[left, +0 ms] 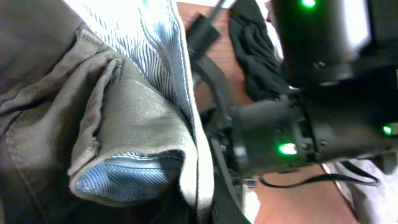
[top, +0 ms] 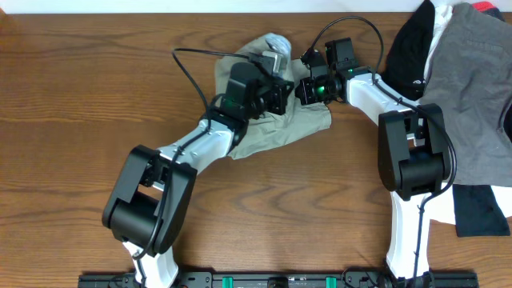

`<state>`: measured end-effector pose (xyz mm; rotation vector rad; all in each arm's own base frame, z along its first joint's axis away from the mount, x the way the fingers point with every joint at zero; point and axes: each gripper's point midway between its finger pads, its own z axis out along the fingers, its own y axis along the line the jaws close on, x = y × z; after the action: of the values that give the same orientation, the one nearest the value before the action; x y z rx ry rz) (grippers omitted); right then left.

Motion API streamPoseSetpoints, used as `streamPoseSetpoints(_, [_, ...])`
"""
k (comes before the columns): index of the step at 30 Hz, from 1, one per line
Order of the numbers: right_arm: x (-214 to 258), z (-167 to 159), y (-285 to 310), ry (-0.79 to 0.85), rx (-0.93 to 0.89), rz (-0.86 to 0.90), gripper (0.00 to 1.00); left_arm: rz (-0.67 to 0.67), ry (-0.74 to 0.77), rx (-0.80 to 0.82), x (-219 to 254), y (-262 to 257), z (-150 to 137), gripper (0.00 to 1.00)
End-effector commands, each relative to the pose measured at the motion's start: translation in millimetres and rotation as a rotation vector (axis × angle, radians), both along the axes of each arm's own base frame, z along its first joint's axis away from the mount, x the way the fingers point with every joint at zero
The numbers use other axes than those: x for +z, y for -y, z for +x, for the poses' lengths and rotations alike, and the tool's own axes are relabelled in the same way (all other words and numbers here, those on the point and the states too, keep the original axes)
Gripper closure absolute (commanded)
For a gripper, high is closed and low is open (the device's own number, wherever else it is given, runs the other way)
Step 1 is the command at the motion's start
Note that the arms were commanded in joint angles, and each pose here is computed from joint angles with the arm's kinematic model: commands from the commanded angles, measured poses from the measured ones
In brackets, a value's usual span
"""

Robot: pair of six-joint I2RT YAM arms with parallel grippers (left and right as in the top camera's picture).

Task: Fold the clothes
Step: 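Fold the waistband end right toward the right gripper over the legs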

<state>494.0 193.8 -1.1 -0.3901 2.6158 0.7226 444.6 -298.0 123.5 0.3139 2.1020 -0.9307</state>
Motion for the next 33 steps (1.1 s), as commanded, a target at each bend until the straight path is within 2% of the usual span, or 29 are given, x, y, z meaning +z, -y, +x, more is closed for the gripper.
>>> streamPoseSetpoints(1, [-52.9,-34.3,5.2,-0.152,-0.013,-0.064,0.99,-0.052,0.046,-0.039,27.5,21.8,-3.8,0.89])
streamPoseSetpoints(2, [-52.7,-34.3,4.8,-0.152,-0.012,-0.061,0.99,-0.053,0.049,-0.043,28.1,23.9,-4.9,0.72])
streamPoseSetpoints(3, [-52.0,-34.2,3.7,-0.151,-0.01,-0.054,0.99,-0.055,0.051,-0.045,28.7,24.7,-5.2,0.49])
streamPoseSetpoints(4, [-51.0,-34.2,2.5,-0.152,-0.008,-0.043,0.99,-0.056,0.053,-0.045,29.3,24.6,-5.0,0.19])
streamPoseSetpoints(5, [-50.2,-33.2,2.5,-0.153,-0.014,-0.034,0.99,-0.056,0.054,-0.041,29.4,22.9,-3.8,0.02])
streamPoseSetpoints(15, [-32.4,-17.1,7.9,-0.122,-0.034,0.078,0.99,-0.103,0.065,0.021,53.5,-3.1,10.7,0.02])
streamPoseSetpoints(22, [32.3,10.6,35.7,-0.008,-0.067,0.185,0.99,-0.188,0.138,0.054,116.6,-40.0,15.0,0.02])
streamPoseSetpoints(24, [55.9,17.8,51.0,0.038,-0.094,0.19,0.94,-0.202,0.156,0.06,133.3,-57.2,14.9,0.02])
streamPoseSetpoints(26, [79.0,21.9,65.5,0.078,-0.118,0.194,0.79,-0.198,0.152,0.094,141.5,-77.3,16.4,0.02])
streamPoseSetpoints(29, [107.2,20.3,77.3,0.115,-0.133,0.195,0.67,-0.17,0.092,0.167,137.8,-112.0,17.8,0.02])
streamPoseSetpoints(33, [120.0,7.4,61.1,0.13,-0.044,0.213,0.64,-0.105,-0.02,0.216,109.6,-138.8,13.7,0.02])
